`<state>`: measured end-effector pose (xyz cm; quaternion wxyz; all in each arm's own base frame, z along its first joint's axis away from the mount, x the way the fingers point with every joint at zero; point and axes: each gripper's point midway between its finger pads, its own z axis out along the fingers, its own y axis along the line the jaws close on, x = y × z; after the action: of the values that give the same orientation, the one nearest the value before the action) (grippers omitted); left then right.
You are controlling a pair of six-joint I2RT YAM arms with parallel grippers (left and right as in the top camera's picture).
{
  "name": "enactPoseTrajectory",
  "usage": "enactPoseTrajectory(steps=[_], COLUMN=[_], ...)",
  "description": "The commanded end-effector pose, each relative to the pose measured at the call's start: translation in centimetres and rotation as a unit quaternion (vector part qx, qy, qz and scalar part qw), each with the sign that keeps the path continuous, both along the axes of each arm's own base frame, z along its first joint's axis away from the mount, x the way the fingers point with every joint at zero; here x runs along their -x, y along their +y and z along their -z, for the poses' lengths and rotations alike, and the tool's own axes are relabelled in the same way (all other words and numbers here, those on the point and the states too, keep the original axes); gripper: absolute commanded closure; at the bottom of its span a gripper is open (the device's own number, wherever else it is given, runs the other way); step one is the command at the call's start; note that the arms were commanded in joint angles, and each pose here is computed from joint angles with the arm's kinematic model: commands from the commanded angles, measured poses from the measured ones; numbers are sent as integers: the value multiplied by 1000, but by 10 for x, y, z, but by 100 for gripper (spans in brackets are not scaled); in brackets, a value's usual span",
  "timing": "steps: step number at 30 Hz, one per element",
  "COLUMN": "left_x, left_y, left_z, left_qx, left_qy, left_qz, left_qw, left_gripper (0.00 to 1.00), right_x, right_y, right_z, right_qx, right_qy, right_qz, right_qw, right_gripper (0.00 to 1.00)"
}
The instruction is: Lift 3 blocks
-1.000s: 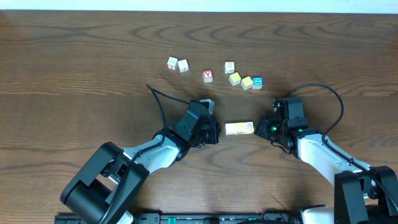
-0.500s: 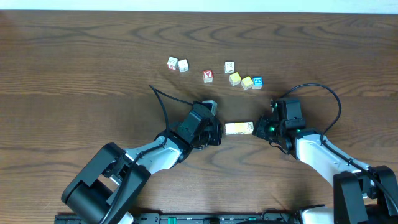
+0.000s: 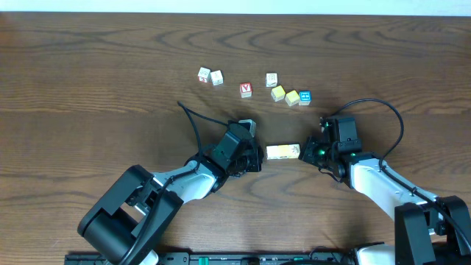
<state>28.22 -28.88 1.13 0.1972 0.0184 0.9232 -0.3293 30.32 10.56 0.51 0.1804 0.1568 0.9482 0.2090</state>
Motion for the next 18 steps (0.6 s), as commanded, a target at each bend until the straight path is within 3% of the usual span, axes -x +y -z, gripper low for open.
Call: enactPoseTrajectory(steps=[1,18], left_x=[-5,-5], left_y=[-5,-6], left_z=[-4,-4], left_qx=[6,6], left_qy=[-4,-4], left_qz=[-3,-2], left_qw=[1000,1000], left_gripper=[93,93], right_x=[3,3], right_y=[8,11], right_z=[0,-1], right_qx=[-2,-2], right_qy=[-4,-8], right_qz=[-21,-31], right_qw=[1000,999], right_gripper=[99,99])
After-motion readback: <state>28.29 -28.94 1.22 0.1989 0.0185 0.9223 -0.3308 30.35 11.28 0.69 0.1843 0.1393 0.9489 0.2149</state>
